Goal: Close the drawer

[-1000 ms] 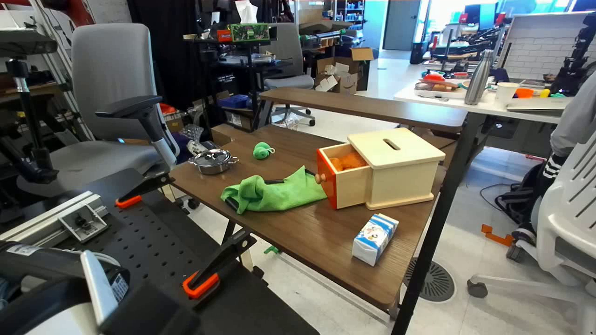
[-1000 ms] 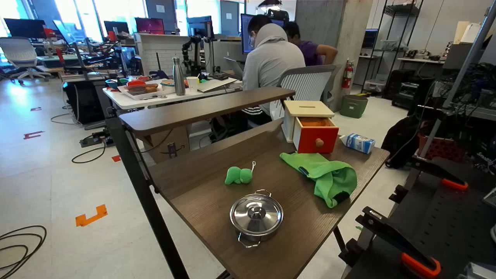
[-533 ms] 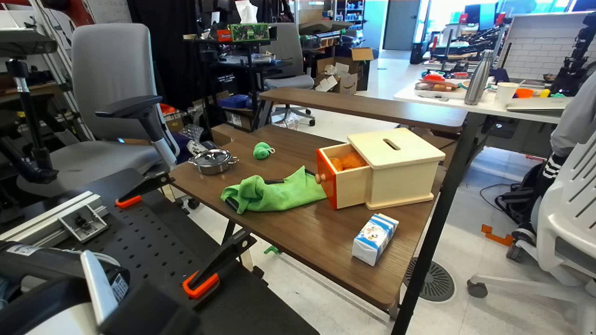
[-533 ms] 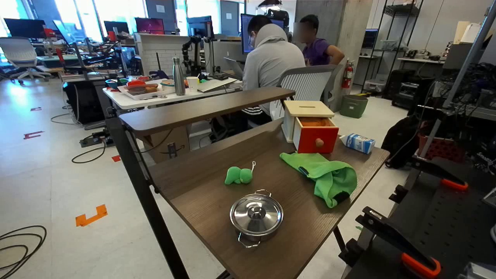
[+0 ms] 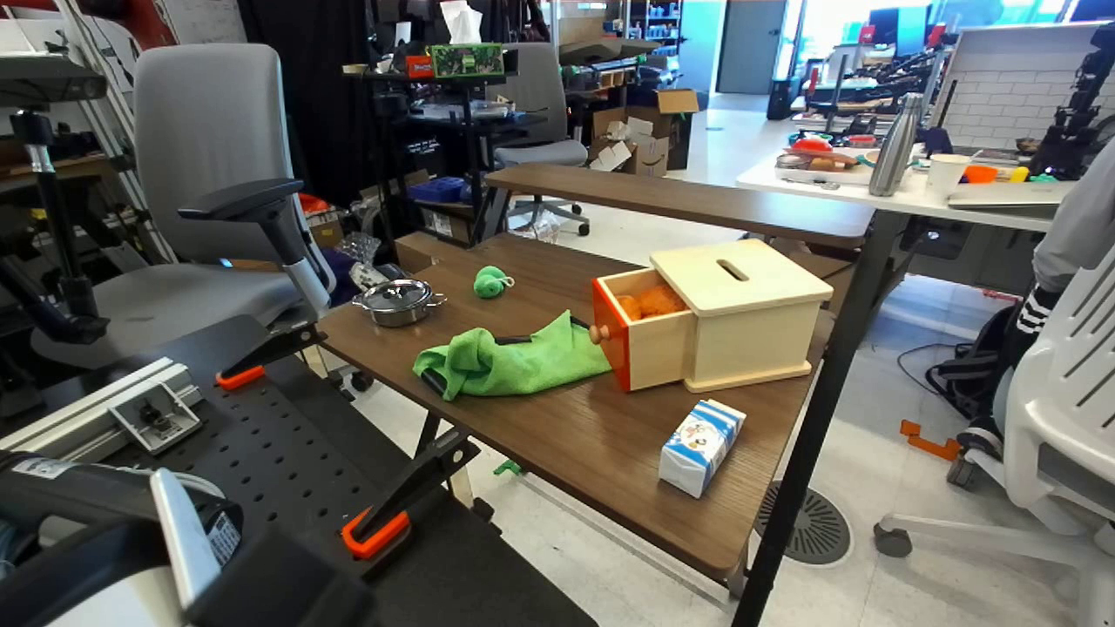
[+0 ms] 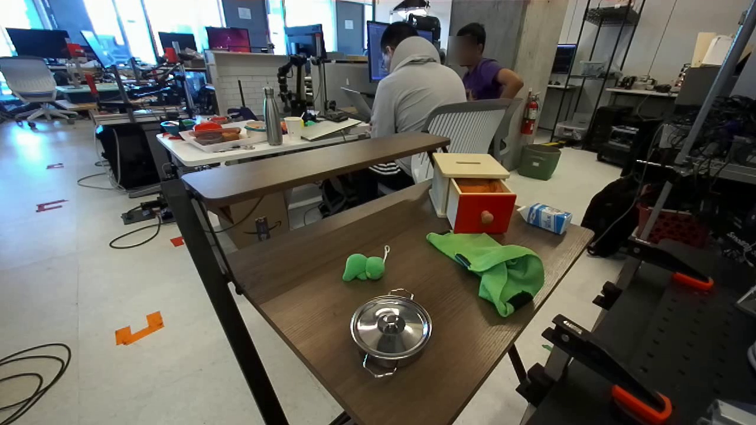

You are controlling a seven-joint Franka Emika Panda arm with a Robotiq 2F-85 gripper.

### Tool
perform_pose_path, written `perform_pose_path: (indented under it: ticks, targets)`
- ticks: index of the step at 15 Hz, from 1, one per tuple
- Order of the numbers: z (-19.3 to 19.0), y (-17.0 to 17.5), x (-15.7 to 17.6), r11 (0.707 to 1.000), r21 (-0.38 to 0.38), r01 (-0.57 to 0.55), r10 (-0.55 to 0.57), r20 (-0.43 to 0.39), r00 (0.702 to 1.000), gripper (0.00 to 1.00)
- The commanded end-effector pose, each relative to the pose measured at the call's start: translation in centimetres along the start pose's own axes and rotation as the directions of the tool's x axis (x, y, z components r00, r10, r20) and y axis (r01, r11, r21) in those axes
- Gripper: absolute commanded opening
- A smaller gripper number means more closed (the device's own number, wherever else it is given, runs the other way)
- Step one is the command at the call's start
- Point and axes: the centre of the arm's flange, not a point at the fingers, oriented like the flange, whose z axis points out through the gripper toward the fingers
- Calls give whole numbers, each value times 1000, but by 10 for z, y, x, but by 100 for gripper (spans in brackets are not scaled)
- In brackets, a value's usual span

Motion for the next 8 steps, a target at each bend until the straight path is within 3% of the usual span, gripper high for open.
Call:
perform_pose_path:
  ticks: [1, 8]
  targets:
    - [14, 5, 50, 988, 10, -153, 153, -72, 986, 100]
    - [84, 41, 121, 918, -31, -395, 392, -74, 917, 100]
